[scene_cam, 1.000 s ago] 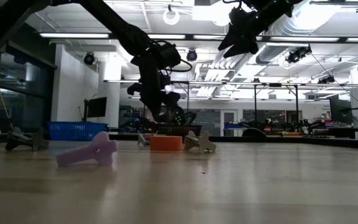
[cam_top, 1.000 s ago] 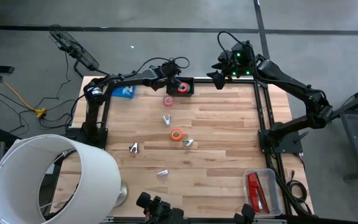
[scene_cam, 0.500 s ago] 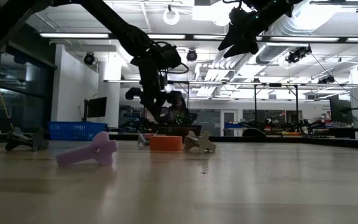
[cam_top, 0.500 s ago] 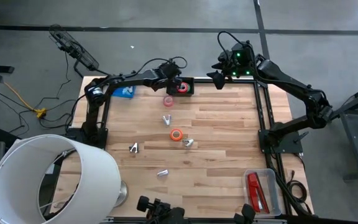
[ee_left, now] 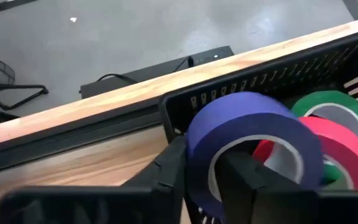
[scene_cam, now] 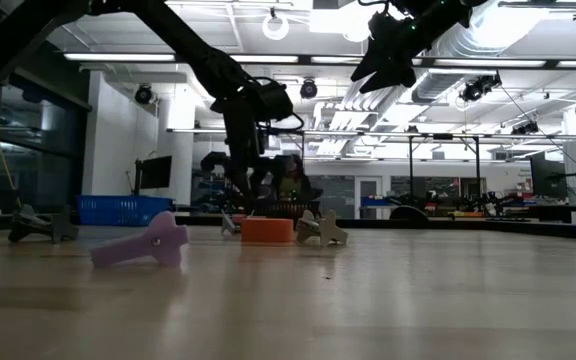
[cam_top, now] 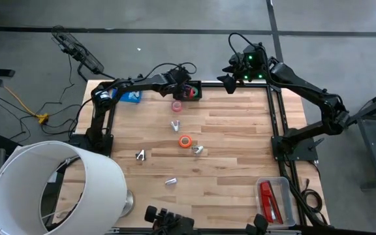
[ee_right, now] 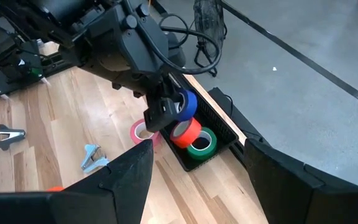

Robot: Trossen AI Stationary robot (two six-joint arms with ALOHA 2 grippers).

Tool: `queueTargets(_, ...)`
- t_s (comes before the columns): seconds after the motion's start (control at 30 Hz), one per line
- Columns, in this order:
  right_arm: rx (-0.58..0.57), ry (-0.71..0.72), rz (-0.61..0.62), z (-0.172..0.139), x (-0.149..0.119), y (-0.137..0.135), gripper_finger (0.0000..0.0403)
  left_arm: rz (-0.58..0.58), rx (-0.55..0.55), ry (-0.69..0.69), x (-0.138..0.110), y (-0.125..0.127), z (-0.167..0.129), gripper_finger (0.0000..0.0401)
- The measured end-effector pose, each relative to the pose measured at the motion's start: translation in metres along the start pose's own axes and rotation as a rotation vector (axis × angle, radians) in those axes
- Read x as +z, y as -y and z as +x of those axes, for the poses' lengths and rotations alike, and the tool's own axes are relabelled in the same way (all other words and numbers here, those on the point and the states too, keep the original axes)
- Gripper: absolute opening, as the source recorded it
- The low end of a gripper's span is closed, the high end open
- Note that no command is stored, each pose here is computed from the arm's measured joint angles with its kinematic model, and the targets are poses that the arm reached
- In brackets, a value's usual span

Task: Pick and place Stapler, Stapler remover, tape
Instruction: Put the blue tape into the black bin

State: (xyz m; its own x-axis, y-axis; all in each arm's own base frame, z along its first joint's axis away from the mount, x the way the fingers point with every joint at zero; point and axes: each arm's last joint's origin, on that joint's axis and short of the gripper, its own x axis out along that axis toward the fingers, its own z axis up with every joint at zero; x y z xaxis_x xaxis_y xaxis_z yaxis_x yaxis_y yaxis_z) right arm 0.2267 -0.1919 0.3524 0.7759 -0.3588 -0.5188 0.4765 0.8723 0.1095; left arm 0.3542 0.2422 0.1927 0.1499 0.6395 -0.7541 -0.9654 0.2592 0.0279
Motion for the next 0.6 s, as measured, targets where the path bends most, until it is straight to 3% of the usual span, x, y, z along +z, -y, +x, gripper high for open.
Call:
queueTargets(0.27,0.003,-0.004,-0.003,0.0000,-0.0004,-0.0001,0.0243,-0.013,-0.060,0.013,0.0033,0.0033,-0.0003,0.0143)
queueTargets(0.6,0.003,-0.011,-0.015,0.0000,-0.0010,-0.0001,0.0243,0.007,-0.181,0.028,0.0086,0.0095,-0.0013,0.0153)
